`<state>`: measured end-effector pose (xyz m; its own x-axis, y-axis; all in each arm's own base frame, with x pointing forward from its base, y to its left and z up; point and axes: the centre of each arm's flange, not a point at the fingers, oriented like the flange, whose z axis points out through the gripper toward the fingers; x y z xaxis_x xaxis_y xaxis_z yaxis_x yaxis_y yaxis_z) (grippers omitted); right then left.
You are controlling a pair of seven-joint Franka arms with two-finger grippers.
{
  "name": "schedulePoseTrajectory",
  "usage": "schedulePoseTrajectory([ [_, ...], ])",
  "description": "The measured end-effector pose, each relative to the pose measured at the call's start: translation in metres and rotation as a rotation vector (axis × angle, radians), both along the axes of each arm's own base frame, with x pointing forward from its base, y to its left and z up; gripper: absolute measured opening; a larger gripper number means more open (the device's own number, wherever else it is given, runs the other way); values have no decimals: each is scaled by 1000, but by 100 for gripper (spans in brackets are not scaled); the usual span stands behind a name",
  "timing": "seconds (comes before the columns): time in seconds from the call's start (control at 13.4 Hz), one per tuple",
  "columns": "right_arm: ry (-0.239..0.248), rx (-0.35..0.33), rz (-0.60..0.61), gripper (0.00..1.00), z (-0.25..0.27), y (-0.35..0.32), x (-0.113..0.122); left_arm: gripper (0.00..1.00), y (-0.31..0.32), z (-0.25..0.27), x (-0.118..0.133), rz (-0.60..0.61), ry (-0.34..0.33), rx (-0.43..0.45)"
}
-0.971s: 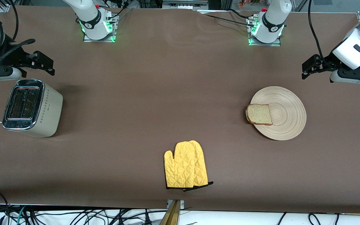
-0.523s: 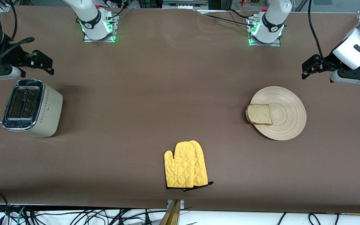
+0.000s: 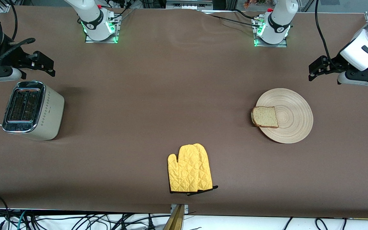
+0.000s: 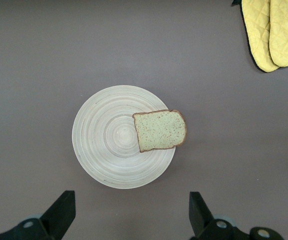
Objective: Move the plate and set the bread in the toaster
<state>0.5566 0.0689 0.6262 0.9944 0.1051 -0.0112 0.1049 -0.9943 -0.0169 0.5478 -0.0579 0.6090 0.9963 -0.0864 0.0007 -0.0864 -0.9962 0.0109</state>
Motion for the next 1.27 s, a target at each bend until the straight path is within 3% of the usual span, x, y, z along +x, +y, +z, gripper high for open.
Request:
schedulePoseTrajectory([
  [1.27, 0, 0, 1, 100, 0, 0, 0, 100, 5, -1, 0, 10, 7, 1],
])
